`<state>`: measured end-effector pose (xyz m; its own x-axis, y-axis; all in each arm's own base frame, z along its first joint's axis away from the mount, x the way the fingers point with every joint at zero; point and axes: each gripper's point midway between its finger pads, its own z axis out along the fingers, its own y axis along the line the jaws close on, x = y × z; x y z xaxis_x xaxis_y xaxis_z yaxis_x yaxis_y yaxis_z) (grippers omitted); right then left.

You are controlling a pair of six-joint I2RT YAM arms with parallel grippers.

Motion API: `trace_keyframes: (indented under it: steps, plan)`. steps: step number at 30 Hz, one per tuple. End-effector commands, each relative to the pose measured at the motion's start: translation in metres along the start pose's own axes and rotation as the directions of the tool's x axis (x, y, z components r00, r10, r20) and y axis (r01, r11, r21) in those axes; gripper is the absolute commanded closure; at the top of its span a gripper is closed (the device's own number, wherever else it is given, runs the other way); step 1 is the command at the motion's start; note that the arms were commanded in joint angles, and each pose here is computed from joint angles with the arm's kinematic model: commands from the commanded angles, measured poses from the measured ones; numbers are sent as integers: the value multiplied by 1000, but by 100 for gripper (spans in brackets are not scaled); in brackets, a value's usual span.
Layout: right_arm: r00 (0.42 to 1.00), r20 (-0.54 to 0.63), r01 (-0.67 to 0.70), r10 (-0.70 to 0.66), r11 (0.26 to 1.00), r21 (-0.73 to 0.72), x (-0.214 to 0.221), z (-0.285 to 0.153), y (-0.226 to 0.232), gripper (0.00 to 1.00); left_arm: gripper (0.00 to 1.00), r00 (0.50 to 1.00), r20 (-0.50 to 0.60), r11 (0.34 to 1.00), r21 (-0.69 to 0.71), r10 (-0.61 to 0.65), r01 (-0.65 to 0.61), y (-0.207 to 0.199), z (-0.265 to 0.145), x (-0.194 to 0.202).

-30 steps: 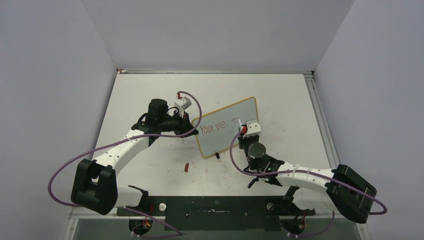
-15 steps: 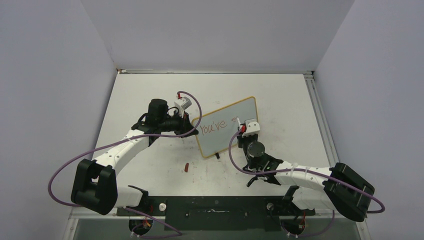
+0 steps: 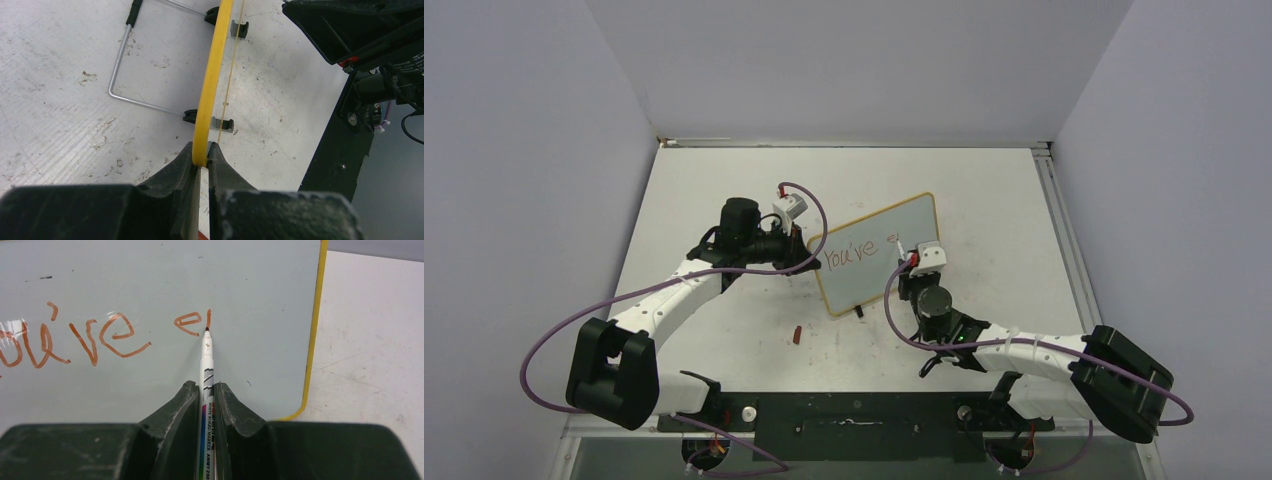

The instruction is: Write a sentence on the whiteboard

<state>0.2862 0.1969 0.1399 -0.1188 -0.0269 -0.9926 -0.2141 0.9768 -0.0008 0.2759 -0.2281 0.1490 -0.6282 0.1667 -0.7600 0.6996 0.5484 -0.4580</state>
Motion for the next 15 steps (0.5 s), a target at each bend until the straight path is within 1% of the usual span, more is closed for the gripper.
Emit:
trace_keyframes:
  steps: [1,7,15]
  plan:
    - [1000,-25,-11,11,1000,-18,8,-4,4,95,100,993,-104,992,-118,-54,42,22,-3,32]
    - [1000,-6,-22,22,1000,-13,1,-4,3,95,100,993,-104,992,-118,-54,42,22,-3,32]
    - [998,70,3,-3,1000,1,-28,4,5,95,100,993,-104,992,-115,-55,42,22,-3,32]
